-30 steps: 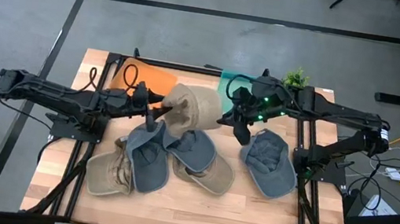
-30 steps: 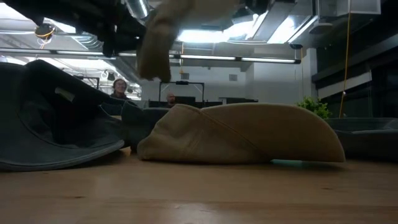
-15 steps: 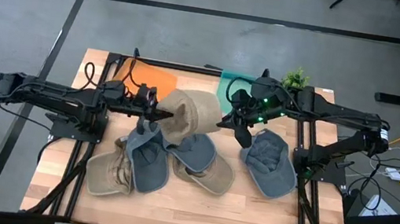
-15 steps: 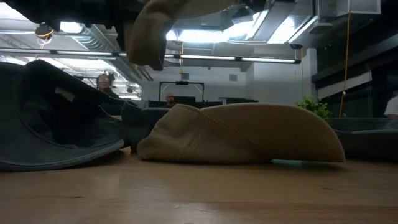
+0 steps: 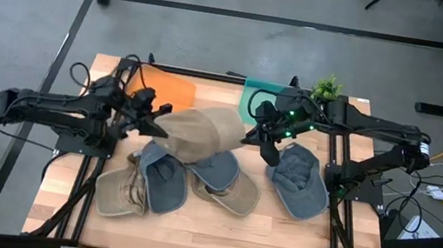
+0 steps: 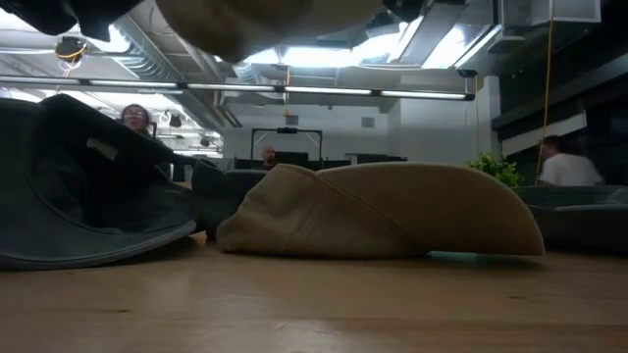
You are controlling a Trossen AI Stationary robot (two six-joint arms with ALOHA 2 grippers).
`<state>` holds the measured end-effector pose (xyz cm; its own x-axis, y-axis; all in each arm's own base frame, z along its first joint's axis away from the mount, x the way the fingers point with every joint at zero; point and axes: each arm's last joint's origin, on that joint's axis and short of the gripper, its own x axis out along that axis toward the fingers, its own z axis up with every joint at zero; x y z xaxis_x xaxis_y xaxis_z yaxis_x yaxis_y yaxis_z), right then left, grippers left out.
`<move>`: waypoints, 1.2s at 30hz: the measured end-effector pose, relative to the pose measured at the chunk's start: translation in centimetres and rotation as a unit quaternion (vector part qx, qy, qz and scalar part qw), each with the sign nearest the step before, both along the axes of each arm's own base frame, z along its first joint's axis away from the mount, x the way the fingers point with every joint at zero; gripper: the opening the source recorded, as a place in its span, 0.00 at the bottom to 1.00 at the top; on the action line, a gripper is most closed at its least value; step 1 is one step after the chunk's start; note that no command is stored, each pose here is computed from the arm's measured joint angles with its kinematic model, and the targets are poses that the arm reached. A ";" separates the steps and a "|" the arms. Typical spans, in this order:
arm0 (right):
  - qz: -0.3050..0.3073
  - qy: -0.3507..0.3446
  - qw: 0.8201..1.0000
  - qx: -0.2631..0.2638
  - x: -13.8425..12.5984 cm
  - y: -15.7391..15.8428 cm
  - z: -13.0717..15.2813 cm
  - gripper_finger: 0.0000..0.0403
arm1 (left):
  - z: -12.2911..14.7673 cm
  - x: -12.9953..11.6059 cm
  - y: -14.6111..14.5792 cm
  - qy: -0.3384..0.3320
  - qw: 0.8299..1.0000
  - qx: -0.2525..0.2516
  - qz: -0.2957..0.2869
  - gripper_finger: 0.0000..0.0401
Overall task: Pick & Place hat
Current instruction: Put the top brown cap into the green bin
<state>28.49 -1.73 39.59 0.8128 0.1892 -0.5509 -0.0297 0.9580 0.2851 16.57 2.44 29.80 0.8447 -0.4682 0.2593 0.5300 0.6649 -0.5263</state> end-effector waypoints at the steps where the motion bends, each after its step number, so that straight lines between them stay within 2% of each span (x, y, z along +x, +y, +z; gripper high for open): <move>1: 0.000 -0.002 1.000 0.000 0.2 0.0 0.0 0.05 | 0.4 -0.2 0.1 -0.012 1.000 -0.006 -0.007 0.01; 5: -0.002 -0.012 1.000 -0.001 1.3 -0.1 -0.4 0.06 | 1.0 -0.6 0.4 -0.027 0.999 -0.029 -0.021 0.01; 9: -0.014 -0.018 1.000 0.004 2.5 -0.3 -1.0 0.12 | 1.0 -0.6 0.5 -0.018 0.999 -0.040 -0.028 0.01; 13: -0.032 -0.001 0.999 0.023 3.3 -0.7 -1.8 0.25 | 0.9 -0.5 0.6 -0.010 0.998 -0.050 -0.030 0.01; 19: -0.055 0.034 0.997 0.044 3.1 -1.5 -2.5 0.49 | 0.8 -0.5 0.8 -0.006 0.998 -0.056 -0.014 0.01; 23: -0.054 0.036 0.997 0.038 2.9 -1.7 -2.5 0.63 | 0.6 -0.4 1.5 0.005 0.997 -0.069 0.020 0.01; 26: -0.053 0.016 0.998 0.032 3.1 -1.7 -2.1 0.68 | 0.4 -0.4 2.0 0.009 0.995 -0.080 0.052 0.01; 30: -0.068 -0.036 0.997 -0.006 3.9 -1.3 -1.5 0.70 | 0.1 -0.3 2.6 0.024 0.991 -0.099 0.091 0.01; 36: -0.076 -0.118 0.987 -0.083 5.4 -1.1 -0.7 0.71 | -0.3 -0.2 2.8 0.042 0.987 -0.112 0.111 0.01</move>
<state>33.88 -2.81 38.92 0.9345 -0.0210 -0.3554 0.0703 0.9895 0.1265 16.38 5.24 29.52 0.9429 -0.2073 0.2606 0.3326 0.6220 -0.7088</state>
